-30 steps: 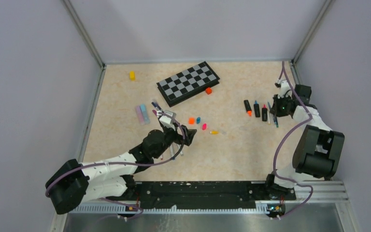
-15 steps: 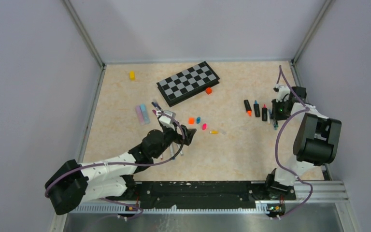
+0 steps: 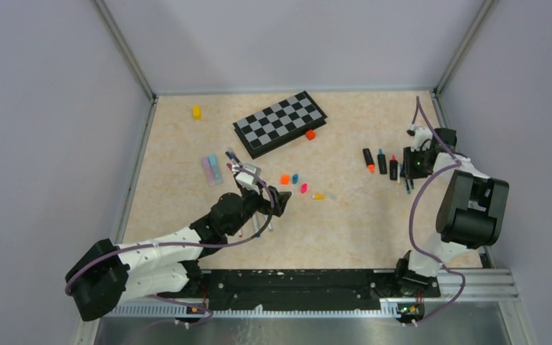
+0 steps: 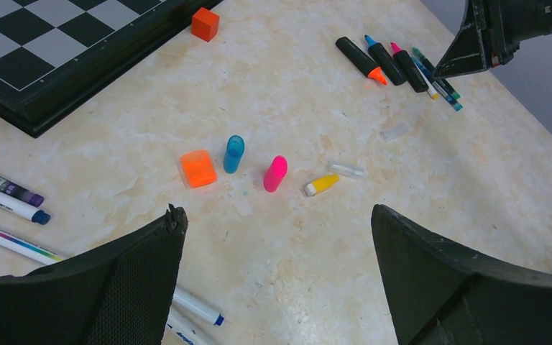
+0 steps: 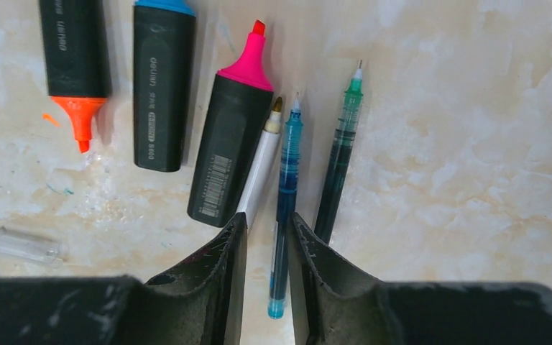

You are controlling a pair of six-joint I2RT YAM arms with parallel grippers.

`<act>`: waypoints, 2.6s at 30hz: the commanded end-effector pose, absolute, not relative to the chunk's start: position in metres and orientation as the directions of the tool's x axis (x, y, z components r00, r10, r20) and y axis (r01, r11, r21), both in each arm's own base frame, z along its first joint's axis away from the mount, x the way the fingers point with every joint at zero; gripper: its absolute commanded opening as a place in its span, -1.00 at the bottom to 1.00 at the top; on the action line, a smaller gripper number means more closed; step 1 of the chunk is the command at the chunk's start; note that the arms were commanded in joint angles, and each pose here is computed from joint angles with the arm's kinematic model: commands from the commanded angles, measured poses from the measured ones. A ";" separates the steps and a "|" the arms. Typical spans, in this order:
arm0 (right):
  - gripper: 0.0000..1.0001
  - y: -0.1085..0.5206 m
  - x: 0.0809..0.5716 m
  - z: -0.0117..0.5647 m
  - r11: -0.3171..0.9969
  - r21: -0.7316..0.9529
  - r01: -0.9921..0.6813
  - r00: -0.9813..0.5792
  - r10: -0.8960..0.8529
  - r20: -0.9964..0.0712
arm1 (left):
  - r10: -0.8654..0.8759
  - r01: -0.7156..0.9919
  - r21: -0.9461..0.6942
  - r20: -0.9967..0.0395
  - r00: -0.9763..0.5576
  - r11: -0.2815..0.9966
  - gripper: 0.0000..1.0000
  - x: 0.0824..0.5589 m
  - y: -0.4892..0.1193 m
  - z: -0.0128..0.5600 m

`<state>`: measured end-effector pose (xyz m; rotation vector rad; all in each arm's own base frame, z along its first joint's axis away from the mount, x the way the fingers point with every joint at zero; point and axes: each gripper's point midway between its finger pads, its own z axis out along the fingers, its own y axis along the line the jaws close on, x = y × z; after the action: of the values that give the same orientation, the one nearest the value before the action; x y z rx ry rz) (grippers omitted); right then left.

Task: Open the pen caps
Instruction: Place the pen at the center of the board, then pick up the pen from the center of the board.

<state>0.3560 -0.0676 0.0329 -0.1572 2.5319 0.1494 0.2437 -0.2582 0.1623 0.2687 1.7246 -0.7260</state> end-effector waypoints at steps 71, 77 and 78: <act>-0.11 0.121 0.302 0.135 0.547 0.239 -0.803 -0.462 -0.316 -0.829 | -0.223 -0.195 -0.115 -0.343 -0.913 0.974 -0.36 0.240 -0.206 0.021; -0.11 0.129 0.299 0.136 0.524 0.239 -0.818 -0.452 -0.328 -0.829 | -0.228 -0.209 -0.093 -0.316 -0.921 0.973 -0.46 0.232 -0.201 0.011; -0.11 0.130 0.298 0.136 0.521 0.239 -0.819 -0.451 -0.329 -0.830 | -0.228 -0.211 -0.089 -0.314 -0.922 0.973 -0.46 0.232 -0.201 0.009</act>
<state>0.2905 0.1191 0.1200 -0.8643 2.0829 0.8392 0.2370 -0.2026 0.0194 -0.2947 2.7758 -0.0980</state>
